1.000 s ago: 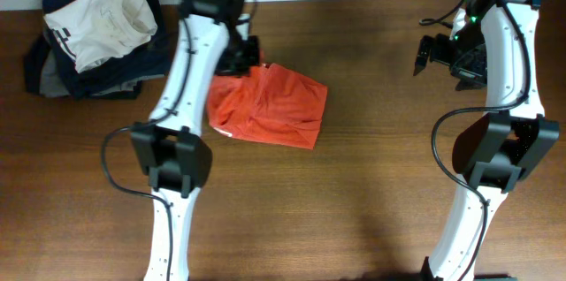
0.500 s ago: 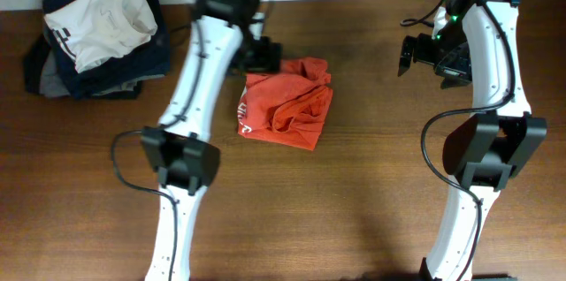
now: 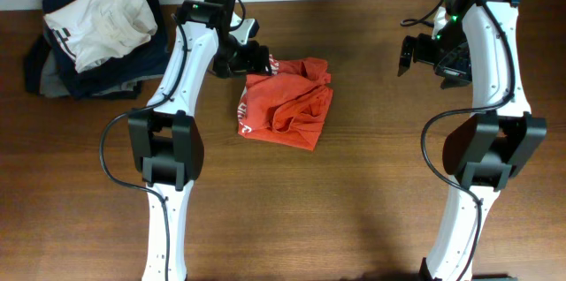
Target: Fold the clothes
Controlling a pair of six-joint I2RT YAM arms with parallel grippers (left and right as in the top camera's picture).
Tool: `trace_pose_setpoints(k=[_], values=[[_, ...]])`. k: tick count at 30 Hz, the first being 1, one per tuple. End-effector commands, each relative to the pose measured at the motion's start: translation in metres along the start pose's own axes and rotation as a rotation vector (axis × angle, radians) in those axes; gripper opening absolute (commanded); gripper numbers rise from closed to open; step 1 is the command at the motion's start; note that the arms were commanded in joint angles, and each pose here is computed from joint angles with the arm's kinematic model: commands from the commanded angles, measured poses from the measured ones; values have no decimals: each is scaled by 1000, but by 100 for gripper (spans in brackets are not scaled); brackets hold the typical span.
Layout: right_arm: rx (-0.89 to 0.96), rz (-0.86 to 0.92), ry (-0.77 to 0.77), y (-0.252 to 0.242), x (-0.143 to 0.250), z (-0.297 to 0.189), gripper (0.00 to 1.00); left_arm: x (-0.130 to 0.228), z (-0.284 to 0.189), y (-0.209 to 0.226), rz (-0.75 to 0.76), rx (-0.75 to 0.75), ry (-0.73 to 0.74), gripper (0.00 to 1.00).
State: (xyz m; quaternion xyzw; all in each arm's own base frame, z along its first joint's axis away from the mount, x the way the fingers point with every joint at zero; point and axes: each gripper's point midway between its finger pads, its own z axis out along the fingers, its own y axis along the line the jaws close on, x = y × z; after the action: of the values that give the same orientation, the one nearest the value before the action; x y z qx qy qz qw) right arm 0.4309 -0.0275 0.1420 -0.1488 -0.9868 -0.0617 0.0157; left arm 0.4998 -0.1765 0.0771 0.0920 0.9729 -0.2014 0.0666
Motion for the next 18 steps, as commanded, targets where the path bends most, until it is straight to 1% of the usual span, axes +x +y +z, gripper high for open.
trace_pose_setpoints(k=[1, 4, 6, 7, 9, 12, 14, 15, 16, 17, 18], values=[[-9, -4, -15, 5, 1, -6, 99, 6, 13, -5, 8, 46, 32, 63], [-9, -3, -15, 5, 1, -6, 99, 11, 14, -10, 3, 63, 54, 45], [-9, -3, -15, 5, 1, -6, 99, 16, 13, -9, -6, 60, 73, 21], [-9, -4, -15, 5, 1, -6, 99, 18, 13, -9, -10, 58, 82, 0], [-8, -3, -11, 5, 2, -6, 99, 24, 9, -10, -20, 55, 106, 0], [-8, -3, -11, 5, 2, -6, 99, 30, -19, -21, -28, 55, 126, 1], [-8, -3, -11, 5, 2, -6, 99, 43, -36, -28, -48, 56, 168, 0], [-8, -3, -12, 5, 2, -6, 99, 57, -43, -30, -73, 56, 225, 0], [-8, -3, -12, 5, 2, -6, 99, 59, -44, -36, -77, 86, 232, 0], [-8, -3, -12, 5, 2, -6, 99, 59, -44, -52, -78, 162, 236, 1], [-8, -3, -11, 5, 2, -6, 99, 60, -43, -62, -73, 193, 242, 0]])
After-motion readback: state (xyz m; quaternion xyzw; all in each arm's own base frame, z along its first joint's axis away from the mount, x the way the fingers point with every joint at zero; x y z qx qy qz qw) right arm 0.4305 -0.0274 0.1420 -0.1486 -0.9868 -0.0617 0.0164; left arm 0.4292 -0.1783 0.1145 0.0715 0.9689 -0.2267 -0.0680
